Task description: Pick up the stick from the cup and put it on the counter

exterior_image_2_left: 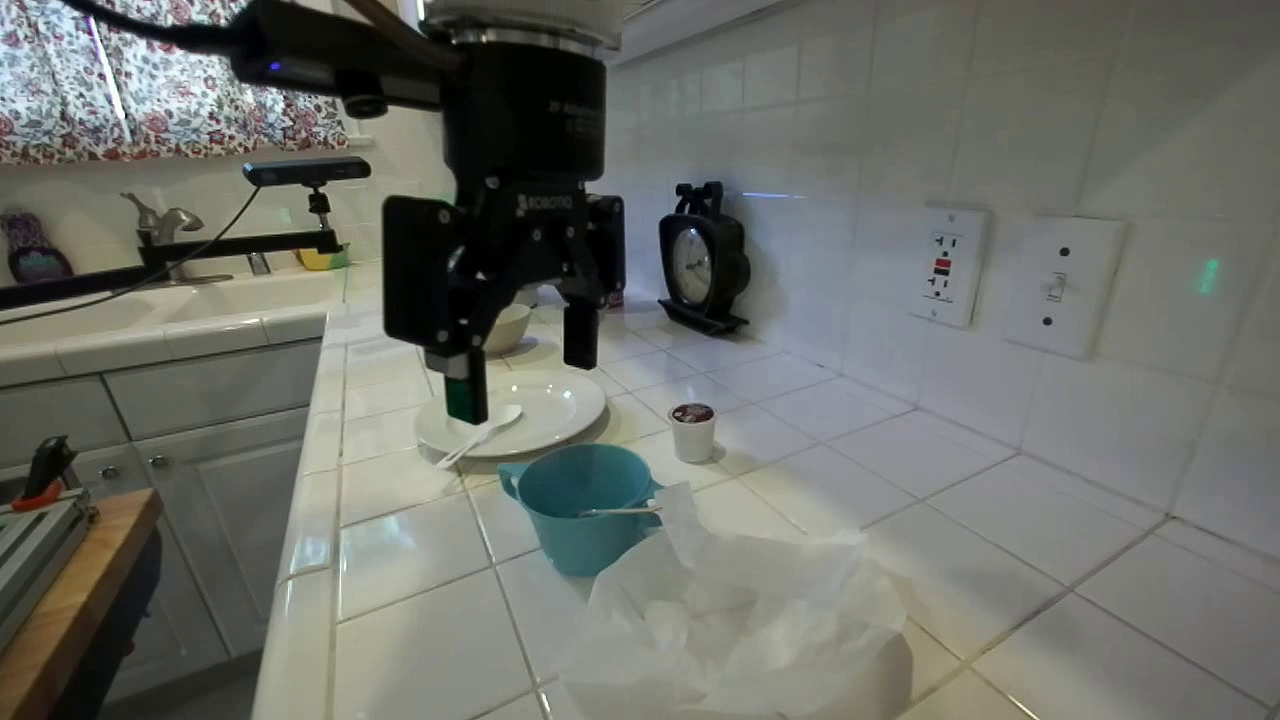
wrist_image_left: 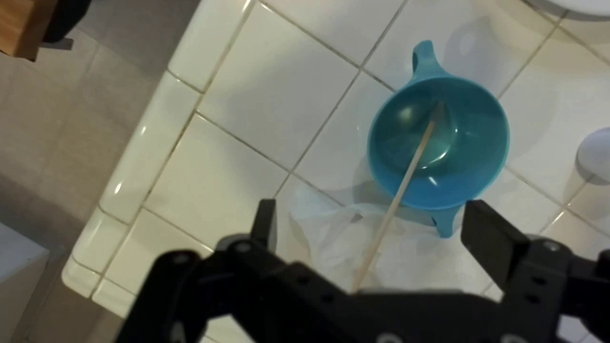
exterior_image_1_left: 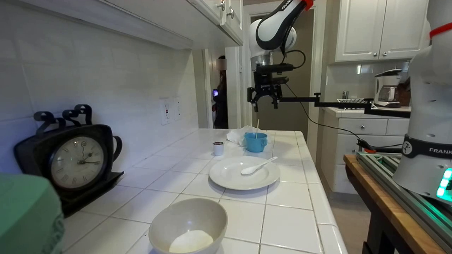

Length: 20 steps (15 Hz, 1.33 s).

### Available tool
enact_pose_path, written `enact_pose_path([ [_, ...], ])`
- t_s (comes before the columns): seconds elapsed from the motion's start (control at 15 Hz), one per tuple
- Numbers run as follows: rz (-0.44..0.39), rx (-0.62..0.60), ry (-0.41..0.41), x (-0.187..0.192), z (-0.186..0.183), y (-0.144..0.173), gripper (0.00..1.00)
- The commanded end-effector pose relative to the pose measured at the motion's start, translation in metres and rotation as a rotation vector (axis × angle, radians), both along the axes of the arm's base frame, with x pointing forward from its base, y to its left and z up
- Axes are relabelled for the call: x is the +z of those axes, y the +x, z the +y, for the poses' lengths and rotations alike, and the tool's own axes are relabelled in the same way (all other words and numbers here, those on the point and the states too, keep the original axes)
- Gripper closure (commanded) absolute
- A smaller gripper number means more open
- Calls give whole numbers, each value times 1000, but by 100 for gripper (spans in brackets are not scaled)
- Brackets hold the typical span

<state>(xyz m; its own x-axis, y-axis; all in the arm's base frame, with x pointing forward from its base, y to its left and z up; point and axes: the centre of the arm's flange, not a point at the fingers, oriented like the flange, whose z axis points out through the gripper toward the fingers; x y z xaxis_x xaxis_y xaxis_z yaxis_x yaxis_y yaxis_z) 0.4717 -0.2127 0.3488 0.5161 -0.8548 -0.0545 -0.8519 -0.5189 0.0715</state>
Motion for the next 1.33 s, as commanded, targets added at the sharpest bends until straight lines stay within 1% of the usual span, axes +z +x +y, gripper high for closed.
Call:
enact_pose_path([
  [0.0,-15,-20,-30,-14,-7,2,0],
  [0.53,-2,-69,-77,-37,-21,0,0],
  [0.6,-1,-72,-81,-39,-22,0,17],
  [0.67,2,-75,-82,-41,-23,0,26],
  [0.73,5,-78,-82,-42,-23,0,31],
  [0.8,5,-79,-83,-43,-24,0,27],
  [0.87,3,-80,-82,-44,-25,0,31],
  [0.93,0,-82,-83,-45,-26,1,23],
  [1.13,-16,-83,-85,-46,-29,4,13],
  [1.27,-28,-89,-87,-46,-32,7,20],
])
